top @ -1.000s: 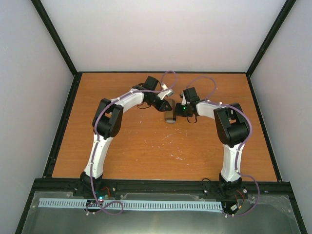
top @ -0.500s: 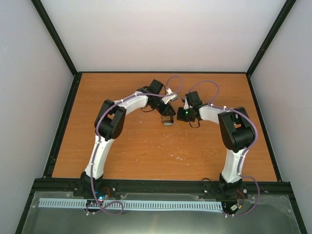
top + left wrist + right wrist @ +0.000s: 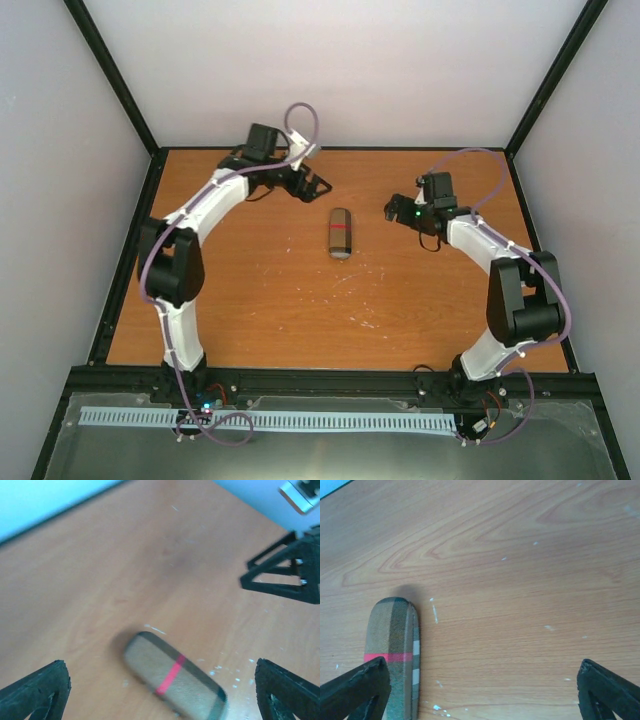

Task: Organize the sunglasses
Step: Close the sunglasses case at the center of the board, then reset both arms

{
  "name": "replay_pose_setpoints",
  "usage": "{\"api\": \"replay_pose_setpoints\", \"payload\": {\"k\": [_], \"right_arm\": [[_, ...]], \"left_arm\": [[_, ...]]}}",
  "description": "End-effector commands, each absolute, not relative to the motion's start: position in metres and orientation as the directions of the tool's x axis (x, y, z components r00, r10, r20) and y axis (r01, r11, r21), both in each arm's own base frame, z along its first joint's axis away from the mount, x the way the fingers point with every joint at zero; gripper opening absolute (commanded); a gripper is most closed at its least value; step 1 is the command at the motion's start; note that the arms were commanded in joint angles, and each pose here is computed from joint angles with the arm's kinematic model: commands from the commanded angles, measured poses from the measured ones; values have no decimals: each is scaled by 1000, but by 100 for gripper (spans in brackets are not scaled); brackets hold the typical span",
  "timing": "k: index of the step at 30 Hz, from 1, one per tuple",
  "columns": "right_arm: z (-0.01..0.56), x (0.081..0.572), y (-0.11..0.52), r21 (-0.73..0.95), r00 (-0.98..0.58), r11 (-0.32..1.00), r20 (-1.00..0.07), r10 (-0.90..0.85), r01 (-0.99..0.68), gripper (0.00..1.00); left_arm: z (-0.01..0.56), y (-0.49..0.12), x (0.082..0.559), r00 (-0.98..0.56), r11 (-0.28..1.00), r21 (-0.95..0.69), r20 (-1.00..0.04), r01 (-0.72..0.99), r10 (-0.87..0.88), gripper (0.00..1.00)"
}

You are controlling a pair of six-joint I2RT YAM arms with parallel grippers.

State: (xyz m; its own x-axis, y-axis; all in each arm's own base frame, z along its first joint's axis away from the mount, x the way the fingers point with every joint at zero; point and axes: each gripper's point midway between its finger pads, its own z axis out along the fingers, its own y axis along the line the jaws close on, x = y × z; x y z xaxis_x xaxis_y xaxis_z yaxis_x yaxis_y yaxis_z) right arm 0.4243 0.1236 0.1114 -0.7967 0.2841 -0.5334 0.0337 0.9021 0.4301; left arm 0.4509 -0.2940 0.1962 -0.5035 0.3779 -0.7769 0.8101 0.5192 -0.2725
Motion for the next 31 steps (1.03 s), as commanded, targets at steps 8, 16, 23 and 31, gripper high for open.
{"api": "replay_pose_setpoints", "payload": {"k": [8,16,23,31], "right_arm": [[147,407,84,373,-742,926,-604,292,61,100],[141,408,75,390,-728,906,-572,378,164,100],[142,413,58,339,-706,902,-568,424,268,100],[150,421,54,317,-698,905,-578,422,285,100]], "left_arm": [[228,-138,483,-549,888,-84,-811,452,203,100],[190,-76,458,-629,934,-99,-763,342,150,99],[182,-58,452,-613,949,-70,-777,306,140,99],[169,-50,451,-622,962,-98,-778,254,85,100]]}}
